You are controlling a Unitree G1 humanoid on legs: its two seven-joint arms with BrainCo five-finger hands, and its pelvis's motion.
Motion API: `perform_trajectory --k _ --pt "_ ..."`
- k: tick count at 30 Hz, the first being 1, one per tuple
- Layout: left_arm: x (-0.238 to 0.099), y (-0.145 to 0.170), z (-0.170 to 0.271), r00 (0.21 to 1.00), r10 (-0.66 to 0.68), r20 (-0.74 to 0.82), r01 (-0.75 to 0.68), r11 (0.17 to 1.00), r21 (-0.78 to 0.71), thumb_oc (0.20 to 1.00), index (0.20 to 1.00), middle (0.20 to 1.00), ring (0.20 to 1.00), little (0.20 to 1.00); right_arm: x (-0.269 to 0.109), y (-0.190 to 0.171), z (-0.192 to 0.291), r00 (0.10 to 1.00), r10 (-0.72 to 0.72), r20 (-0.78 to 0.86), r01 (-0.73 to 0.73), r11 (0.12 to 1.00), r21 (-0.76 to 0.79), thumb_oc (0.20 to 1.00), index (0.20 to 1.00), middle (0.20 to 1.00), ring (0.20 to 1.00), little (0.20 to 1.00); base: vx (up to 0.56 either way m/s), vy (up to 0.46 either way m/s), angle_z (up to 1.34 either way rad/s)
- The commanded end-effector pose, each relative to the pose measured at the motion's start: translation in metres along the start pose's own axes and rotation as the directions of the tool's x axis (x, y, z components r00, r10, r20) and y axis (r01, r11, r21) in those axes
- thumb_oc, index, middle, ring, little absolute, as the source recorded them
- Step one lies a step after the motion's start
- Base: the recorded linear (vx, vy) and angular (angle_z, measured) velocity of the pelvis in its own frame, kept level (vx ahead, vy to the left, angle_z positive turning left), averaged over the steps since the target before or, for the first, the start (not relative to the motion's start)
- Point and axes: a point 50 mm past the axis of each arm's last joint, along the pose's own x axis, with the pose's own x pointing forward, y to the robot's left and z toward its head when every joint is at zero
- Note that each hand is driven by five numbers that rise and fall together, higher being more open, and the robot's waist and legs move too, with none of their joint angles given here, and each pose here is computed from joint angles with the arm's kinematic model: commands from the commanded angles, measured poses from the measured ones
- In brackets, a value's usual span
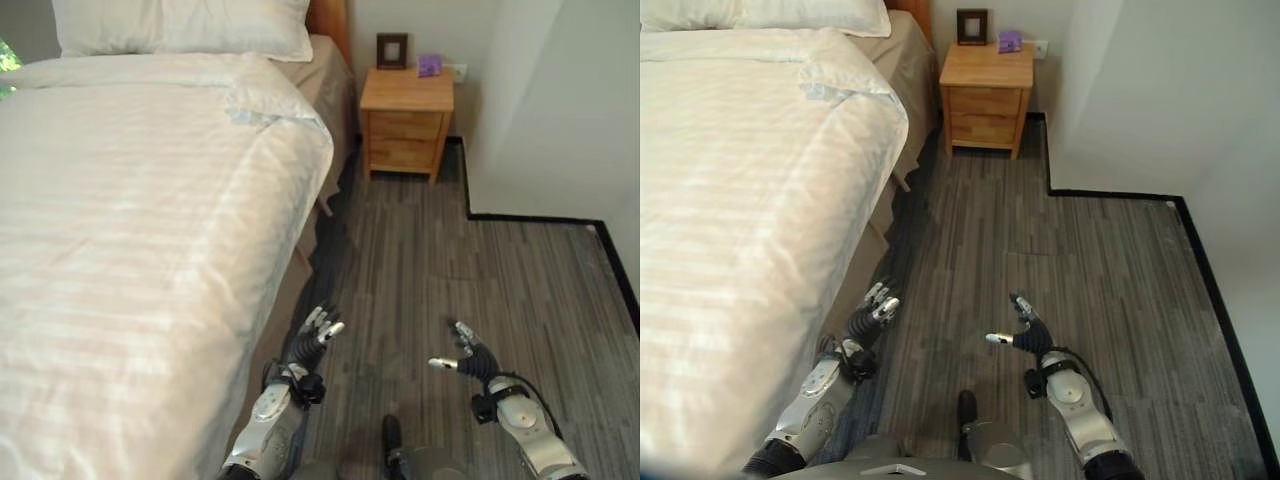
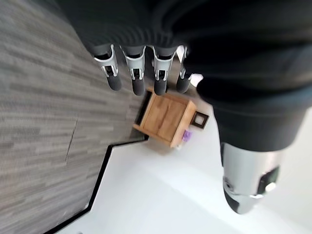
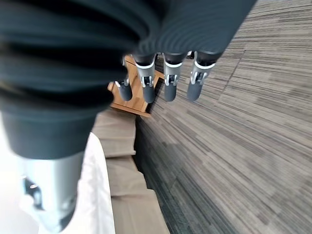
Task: Making the bed.
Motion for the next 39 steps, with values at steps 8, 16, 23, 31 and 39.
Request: perform_trajectory --k 8,16,23,31,39 --pt "0.003 -0.008 0.033 0.987 -0.04 0.157 0.046 0.998 -0.038 1.0 1.0 1.0 1.0 1.0 0.001 -0.009 0.031 0.988 -0.018 0.156 0.025 0.999 -0.046 1.0 1.0 1.0 1.0 1.0 0.71 0.171 -0.41" --pt "0.013 -0.04 0.047 0.966 -0.177 0.186 0.155 0.98 0.128 1.0 1.0 1.0 1.0 1.0 0.001 0.023 0.032 0.986 0.055 0.155 -0.055 0.998 -0.004 1.0 1.0 1.0 1.0 1.0 0.55 0.182 -0.39" --pt "0.019 -0.038 0.05 0.967 -0.177 0.186 0.155 0.98 0.129 1.0 1.0 1.0 1.0 1.0 0.006 0.026 0.06 0.961 0.063 0.268 -0.09 0.992 0.091 1.0 1.0 1.0 1.0 1.0 0.53 0.084 0.44" --pt "0.02 -0.034 0.049 0.967 -0.146 0.208 0.133 0.988 0.075 1.0 1.0 1.0 1.0 1.0 0.002 0.033 0.054 0.966 0.083 0.245 -0.108 0.99 0.088 1.0 1.0 1.0 1.0 1.0 0.66 -0.15 0.37" --pt "0.024 -0.052 0.049 0.96 -0.193 0.202 0.19 0.981 0.038 1.0 1.0 1.0 1.0 1.0 0.007 0.018 0.061 0.961 0.05 0.272 -0.066 0.997 0.047 1.0 1.0 1.0 1.0 1.0 0.36 -0.157 0.16"
